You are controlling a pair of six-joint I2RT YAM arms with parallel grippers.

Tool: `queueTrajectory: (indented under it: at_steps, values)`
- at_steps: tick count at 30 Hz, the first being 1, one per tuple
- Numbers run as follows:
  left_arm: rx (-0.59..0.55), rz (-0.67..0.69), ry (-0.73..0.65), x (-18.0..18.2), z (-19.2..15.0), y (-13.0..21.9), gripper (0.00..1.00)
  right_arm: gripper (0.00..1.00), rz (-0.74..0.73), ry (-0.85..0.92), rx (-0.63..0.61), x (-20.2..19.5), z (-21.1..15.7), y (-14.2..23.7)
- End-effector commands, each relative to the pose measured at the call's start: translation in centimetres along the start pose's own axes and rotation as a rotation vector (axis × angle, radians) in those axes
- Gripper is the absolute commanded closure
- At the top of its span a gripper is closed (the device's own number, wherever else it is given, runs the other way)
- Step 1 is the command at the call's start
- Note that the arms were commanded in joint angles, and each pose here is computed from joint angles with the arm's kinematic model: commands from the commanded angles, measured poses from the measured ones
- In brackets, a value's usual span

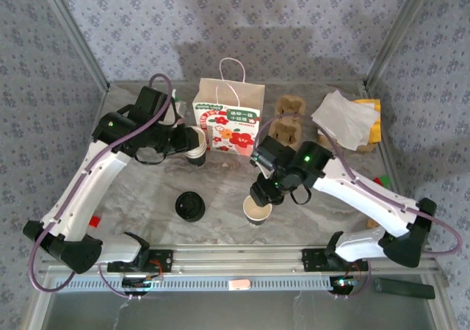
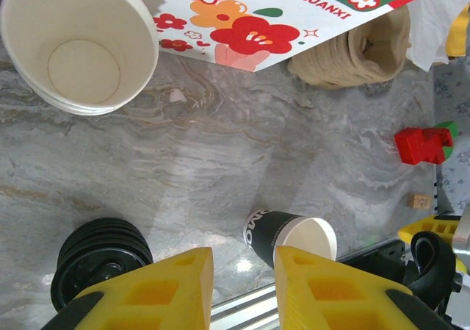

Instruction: Pack the takeout coffee

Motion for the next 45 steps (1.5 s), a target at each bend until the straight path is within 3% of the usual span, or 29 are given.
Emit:
queueTrajectory:
  at_steps: [1, 23, 45]
  values:
    - [-0.036, -0.023, -0.044, -0.1, -0.1, 1.3, 0.72, 0.25, -0.028, -0.007, 0.011, 0.5, 0.6, 0.1]
    - [-0.051, -0.013, -0.052, 1.1, -0.3, 2.1, 0.71, 0.17, -0.075, 0.074, 0.159, 1.7, -0.3, -5.7]
    - [-0.068, -0.013, -0.046, 1.1, 0.3, 2.9, 0.71, 0.09, -0.072, 0.107, 0.175, 1.8, -0.7, -7.7]
Point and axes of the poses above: each hand's point on the last joint's axis, 136 mm out from that joint toward the fingers, its own y axis back along the fingers, its own x axis along the line the jaws close on, z = x × y, the point moved 2 cm from there along y, back along the fingers, and after that the axes turned 14 degrees about y, right-handed, at the moved point
